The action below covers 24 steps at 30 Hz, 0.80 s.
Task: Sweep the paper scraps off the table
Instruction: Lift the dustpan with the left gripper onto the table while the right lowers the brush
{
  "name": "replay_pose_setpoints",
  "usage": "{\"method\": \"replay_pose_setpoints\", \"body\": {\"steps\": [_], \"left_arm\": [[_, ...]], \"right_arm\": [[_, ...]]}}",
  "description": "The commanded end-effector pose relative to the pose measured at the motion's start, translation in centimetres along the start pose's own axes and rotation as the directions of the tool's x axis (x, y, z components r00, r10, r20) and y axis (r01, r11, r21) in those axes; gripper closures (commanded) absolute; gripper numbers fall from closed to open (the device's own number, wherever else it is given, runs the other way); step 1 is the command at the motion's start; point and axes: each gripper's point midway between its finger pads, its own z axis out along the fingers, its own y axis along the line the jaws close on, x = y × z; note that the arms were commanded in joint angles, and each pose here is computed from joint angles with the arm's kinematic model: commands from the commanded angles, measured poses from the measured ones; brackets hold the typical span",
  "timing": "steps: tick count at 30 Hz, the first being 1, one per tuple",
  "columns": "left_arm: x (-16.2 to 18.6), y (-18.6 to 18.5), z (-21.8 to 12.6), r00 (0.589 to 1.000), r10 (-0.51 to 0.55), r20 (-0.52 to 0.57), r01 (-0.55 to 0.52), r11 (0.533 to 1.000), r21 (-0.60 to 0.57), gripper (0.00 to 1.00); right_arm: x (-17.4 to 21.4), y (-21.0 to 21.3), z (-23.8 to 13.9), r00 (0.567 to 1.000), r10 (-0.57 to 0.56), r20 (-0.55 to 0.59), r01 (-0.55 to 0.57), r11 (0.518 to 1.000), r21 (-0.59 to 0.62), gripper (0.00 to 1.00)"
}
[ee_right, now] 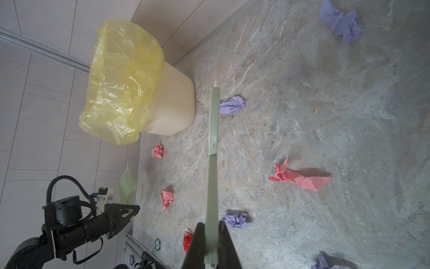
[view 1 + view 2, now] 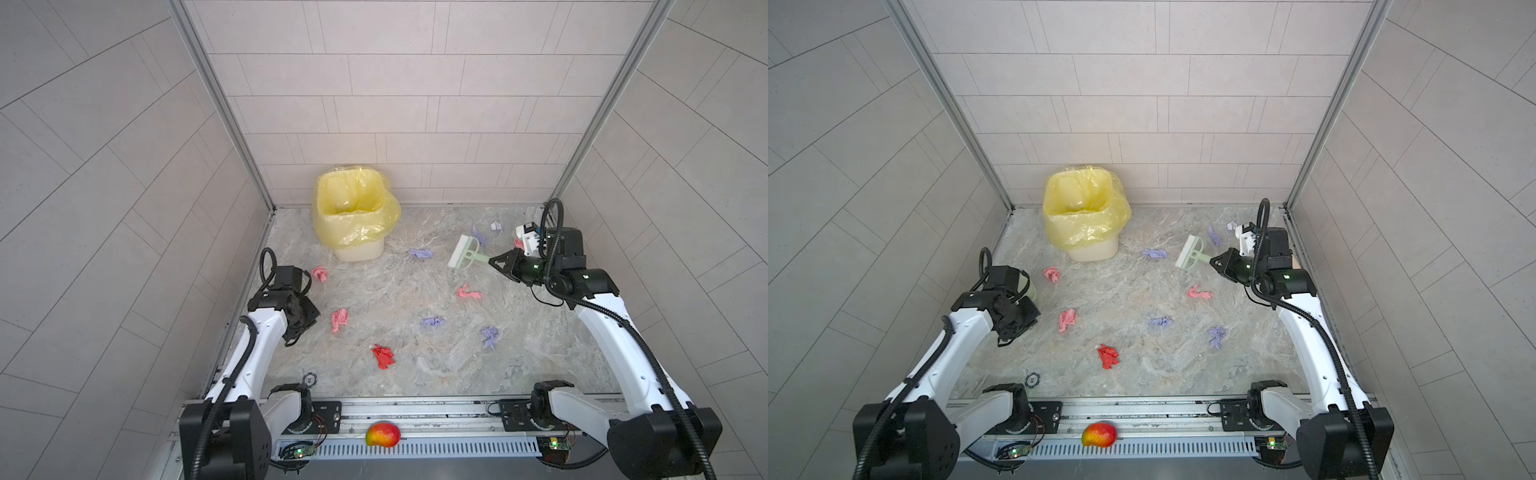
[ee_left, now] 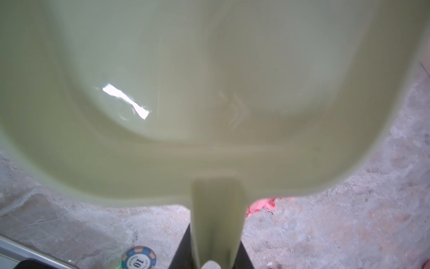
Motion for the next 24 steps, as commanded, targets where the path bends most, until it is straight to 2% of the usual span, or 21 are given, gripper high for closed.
{"method": "replay_pose_setpoints", "body": {"steps": [1, 5, 8, 11, 14, 17, 21, 24], "left_arm": [[1.3, 0.7, -1.5, 0.998, 0.048, -0.029, -0.049, 0.997, -0.054, 1.0], [2.9, 0.0, -2.5, 0.985, 0.157, -0.068, -0.162, 0.984, -0.073, 1.0], [4.6, -0.9, -2.9, 0.961, 0.25, -0.118, -0.259, 0.963, -0.069, 1.0], [6.6, -1.6, -3.1, 0.924, 0.34, -0.177, -0.354, 0.934, -0.052, 1.0], [8.9, -2.7, -3.1, 0.869, 0.434, -0.236, -0.45, 0.893, -0.014, 1.0], [11.2, -4.4, -3.2, 0.785, 0.557, -0.272, -0.567, 0.822, 0.046, 1.0], [14.0, -6.9, -3.6, 0.616, 0.726, -0.304, -0.729, 0.673, 0.128, 1.0], [16.1, -8.8, -3.8, 0.495, 0.807, -0.321, -0.796, 0.57, 0.204, 1.0]], "right_arm": [[0.7, -0.2, -0.6, 0.999, -0.033, -0.024, 0.033, 0.999, 0.023, 1.0], [1.6, -0.7, -0.9, 0.997, -0.053, -0.057, 0.056, 0.997, 0.053, 1.0], [2.3, -1.3, -1.3, 0.994, -0.067, -0.091, 0.075, 0.993, 0.092, 1.0], [2.9, -1.8, -1.8, 0.989, -0.075, -0.125, 0.091, 0.987, 0.13, 1.0], [3.5, -2.3, -2.1, 0.986, -0.076, -0.149, 0.1, 0.983, 0.156, 1.0], [4.2, -2.8, -2.4, 0.982, -0.077, -0.175, 0.109, 0.977, 0.183, 1.0], [5.0, -3.2, -2.5, 0.973, -0.079, -0.216, 0.124, 0.971, 0.206, 1.0], [5.5, -3.5, -2.9, 0.964, -0.093, -0.25, 0.155, 0.958, 0.24, 1.0]]}}
